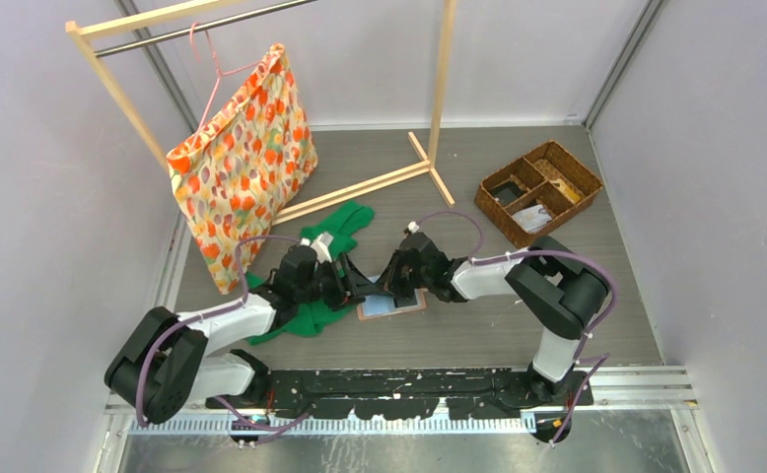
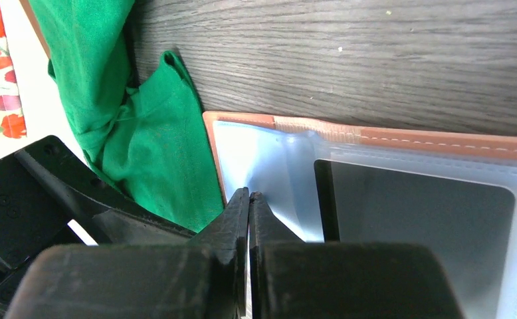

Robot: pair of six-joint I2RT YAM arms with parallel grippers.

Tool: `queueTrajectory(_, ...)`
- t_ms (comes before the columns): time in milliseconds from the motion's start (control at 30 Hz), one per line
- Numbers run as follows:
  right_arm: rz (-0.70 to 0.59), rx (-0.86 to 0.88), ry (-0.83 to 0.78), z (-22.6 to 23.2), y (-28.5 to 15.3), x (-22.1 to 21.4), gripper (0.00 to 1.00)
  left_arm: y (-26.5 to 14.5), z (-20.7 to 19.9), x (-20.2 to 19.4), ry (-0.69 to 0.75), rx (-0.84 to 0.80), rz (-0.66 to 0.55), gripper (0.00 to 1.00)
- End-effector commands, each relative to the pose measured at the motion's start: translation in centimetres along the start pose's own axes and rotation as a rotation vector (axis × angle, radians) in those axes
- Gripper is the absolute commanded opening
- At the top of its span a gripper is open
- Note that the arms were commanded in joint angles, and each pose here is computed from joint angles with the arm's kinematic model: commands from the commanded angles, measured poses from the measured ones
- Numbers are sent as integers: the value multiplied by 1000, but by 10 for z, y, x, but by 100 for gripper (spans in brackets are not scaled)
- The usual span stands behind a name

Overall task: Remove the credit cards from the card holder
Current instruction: Remove the credit card from the card holder.

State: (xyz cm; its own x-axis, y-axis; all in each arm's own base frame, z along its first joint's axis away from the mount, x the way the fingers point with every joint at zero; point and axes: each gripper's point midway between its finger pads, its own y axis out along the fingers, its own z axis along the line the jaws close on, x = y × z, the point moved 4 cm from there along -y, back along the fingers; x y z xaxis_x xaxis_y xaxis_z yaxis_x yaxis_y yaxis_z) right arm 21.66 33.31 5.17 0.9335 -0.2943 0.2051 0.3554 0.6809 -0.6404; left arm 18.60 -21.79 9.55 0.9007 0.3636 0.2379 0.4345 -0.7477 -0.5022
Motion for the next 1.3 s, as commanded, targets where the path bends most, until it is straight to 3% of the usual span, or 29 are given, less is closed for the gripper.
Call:
queueTrajectory(0,-34,-23,1,-2,-4,2,2,7,-14,7,42,-85,-19,62)
queueTrajectory(500,-79,-44,-21,-4,-36,2,1,32,-27,27,16,-101,-32,61)
queueTrajectory(700,-186,-132,-86,-11,-69,18,1,37,-29,25,10,-119,-8,60)
queueTrajectory(933,-246,-180,-27,-39,-98,44,13,49,-38,12,29,-113,38,59)
queueTrajectory(1267,-174,-114,7,-42,-96,50,22,61,-29,4,18,-55,67,58)
